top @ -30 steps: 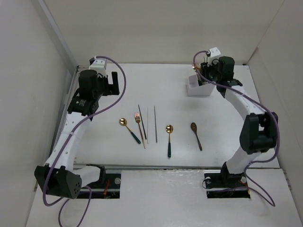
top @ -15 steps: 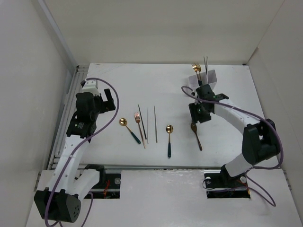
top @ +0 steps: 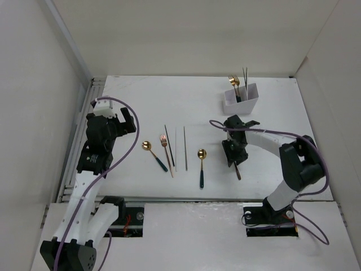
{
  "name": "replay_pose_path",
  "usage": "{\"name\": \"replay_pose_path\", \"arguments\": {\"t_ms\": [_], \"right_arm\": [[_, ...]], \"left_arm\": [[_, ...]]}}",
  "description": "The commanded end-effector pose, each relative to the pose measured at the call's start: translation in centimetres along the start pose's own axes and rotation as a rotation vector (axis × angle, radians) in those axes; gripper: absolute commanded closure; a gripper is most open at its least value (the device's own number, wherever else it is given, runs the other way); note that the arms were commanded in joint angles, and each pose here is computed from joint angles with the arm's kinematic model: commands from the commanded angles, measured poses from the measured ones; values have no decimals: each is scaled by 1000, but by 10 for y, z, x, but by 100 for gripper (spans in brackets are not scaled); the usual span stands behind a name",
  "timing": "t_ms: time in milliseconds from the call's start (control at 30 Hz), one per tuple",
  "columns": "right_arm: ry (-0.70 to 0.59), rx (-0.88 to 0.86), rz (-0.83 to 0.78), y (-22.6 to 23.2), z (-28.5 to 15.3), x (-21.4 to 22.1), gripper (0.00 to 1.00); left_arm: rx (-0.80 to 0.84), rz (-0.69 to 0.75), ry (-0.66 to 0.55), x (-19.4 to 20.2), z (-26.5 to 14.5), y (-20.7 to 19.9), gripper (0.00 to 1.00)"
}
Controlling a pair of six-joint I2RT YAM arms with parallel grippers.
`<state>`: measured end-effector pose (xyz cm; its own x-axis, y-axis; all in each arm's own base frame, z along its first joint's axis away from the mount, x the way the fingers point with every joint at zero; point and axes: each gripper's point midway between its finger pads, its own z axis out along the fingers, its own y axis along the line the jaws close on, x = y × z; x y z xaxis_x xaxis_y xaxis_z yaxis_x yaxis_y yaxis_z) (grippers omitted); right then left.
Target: Sort the eating utensils into containers
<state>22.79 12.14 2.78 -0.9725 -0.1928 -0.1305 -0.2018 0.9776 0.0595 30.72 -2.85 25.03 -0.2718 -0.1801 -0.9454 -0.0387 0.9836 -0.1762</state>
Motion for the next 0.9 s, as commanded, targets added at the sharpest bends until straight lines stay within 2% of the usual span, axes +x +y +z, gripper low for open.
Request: {"name": "replay_pose_path", "arguments": {"t_ms": [0,167,200,267,367,433,533,600,667,700,767,833,867], "right_arm": [[10,58,10,-10,15,-6,55],[-30,74,19,-14,16,-19,78],[-41,72,19,-14,17,-21,89],[-62,67,19,-12,15,-28,100],[-145,7,-57,3,1,-48,100],[-290,-23,-98,13,-32,-77,100],[-575,-51,-196,23,-83,-128,100],[-856,-52,-260,22,-141,-171,100],[-1033,-27,-295,16,-175,-196,100],[-1196,-6,-333,16,-205,-219,100],[-1314,41,-320,-3,-230,-243,100],[-1315,59,-296,-23,-221,-274,100],[-1358,62,-294,-27,-241,-292,100]], "left_arm": [[1,-20,-79,-18,-4,-1,0],[-1,-19,-71,-14,-5,0,0],[-1,-19,-71,-14,-5,0,0],[-1,-19,-71,-14,-5,0,0],[-1,-19,-71,-14,-5,0,0],[-1,-19,-71,-14,-5,0,0],[-3,-18,-62,-10,-1,1,0],[-5,-17,-51,-7,1,1,0],[-7,-18,-42,-5,3,3,0],[-9,-16,-32,-3,5,3,0],[-8,-18,-28,-4,7,3,0],[-5,-30,-33,-10,9,3,0],[-4,-32,-19,-7,12,4,0]]}}
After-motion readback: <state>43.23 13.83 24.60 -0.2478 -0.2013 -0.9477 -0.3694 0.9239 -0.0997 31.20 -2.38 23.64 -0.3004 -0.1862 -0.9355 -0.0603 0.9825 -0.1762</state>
